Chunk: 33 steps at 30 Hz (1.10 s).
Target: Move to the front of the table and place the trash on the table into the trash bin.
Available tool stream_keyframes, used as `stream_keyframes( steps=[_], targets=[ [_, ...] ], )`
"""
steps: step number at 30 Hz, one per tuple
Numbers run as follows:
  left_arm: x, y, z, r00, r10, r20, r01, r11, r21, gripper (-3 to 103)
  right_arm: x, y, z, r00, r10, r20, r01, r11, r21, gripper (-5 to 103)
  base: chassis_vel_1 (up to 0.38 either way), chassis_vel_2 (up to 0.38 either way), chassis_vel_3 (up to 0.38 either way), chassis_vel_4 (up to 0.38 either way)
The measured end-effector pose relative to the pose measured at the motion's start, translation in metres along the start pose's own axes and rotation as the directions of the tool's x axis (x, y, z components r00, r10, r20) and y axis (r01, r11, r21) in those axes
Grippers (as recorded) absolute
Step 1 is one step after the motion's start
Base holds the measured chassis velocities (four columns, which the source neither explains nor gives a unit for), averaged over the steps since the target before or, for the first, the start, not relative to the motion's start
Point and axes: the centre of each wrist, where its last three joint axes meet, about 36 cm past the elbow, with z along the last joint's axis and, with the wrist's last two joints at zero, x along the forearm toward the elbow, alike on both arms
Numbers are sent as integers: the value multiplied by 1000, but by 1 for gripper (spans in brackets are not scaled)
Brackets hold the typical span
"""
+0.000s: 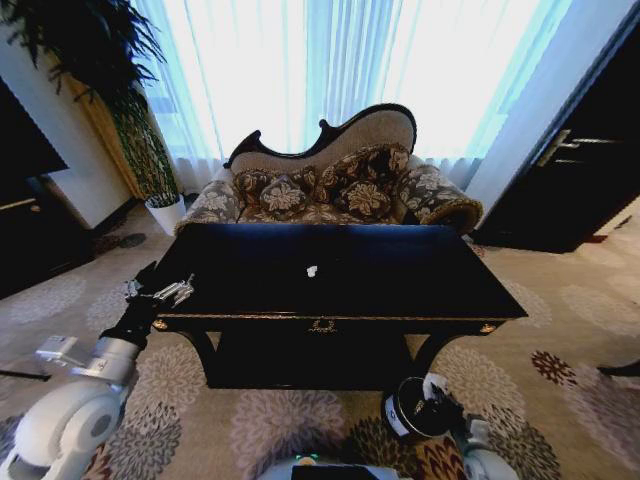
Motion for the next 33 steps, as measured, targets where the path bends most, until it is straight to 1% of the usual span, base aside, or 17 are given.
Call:
stream_keyframes(
  steps=[2, 4, 6, 8, 11, 12, 16, 17, 19, 21, 24, 26, 33],
  targets=[
    [0, 0, 0, 1000, 0, 0, 0, 1000, 0, 100, -5, -11, 7, 999, 21, -26, -20, 999, 27, 0, 0, 0, 0, 0],
    [0, 0, 0, 1000, 0, 0, 0, 1000, 0, 100, -9, -15, 11, 999, 31, -42, -30, 999, 35, 0, 0, 0, 0, 0],
    [0, 0, 0, 1000, 0, 0, 0, 1000, 0, 100, -11, -16, 12, 998, 34, -49, -33, 999, 36, 0, 0, 0, 0, 0],
    [0, 0, 0, 1000, 0, 0, 0, 1000, 0, 100, -15, -17, 14, 996, 39, -77, -36, 998, 41, 0, 0, 0, 0, 0],
    [0, 0, 0, 1000, 0, 0, 0, 1000, 0, 100, -18, -16, 17, 994, 34, -100, -29, 998, 55, 0, 0, 0, 0, 0],
    [0, 0, 0, 1000, 0, 0, 0, 1000, 0, 100, -21, -16, 19, 992, 33, -121, -25, 997, 70, 0, 0, 0, 0, 0],
    [0, 0, 0, 1000, 0, 0, 0, 1000, 0, 100, -31, -12, 17, 987, 32, -160, -19, 997, 79, 0, 0, 0, 0, 0],
    [0, 0, 0, 1000, 0, 0, 0, 1000, 0, 100, -34, -9, 16, 980, 30, -196, -14, 996, 83, 0, 0, 0, 0, 0],
    [0, 0, 0, 1000, 0, 0, 0, 1000, 0, 100, -35, -7, 16, 977, 29, -212, -11, 996, 86, 0, 0, 0, 0, 0],
    [0, 0, 0, 1000, 0, 0, 0, 1000, 0, 100, -42, 3, 14, 961, 28, -274, -5, 996, 84, 0, 0, 0, 0, 0],
    [0, 0, 0, 1000, 0, 0, 0, 1000, 0, 100, -46, 8, 13, 957, 32, -290, -9, 997, 81, 0, 0, 0, 0, 0],
    [0, 0, 0, 1000, 0, 0, 0, 1000, 0, 100, -65, 15, 8, 946, 57, -318, -30, 996, 88, 0, 0, 0, 0, 0],
    [0, 0, 0, 1000, 0, 0, 0, 1000, 0, 100, -80, 13, 6, 939, 81, -334, -49, 994, 102, 0, 0, 0, 0, 0]
  ],
)
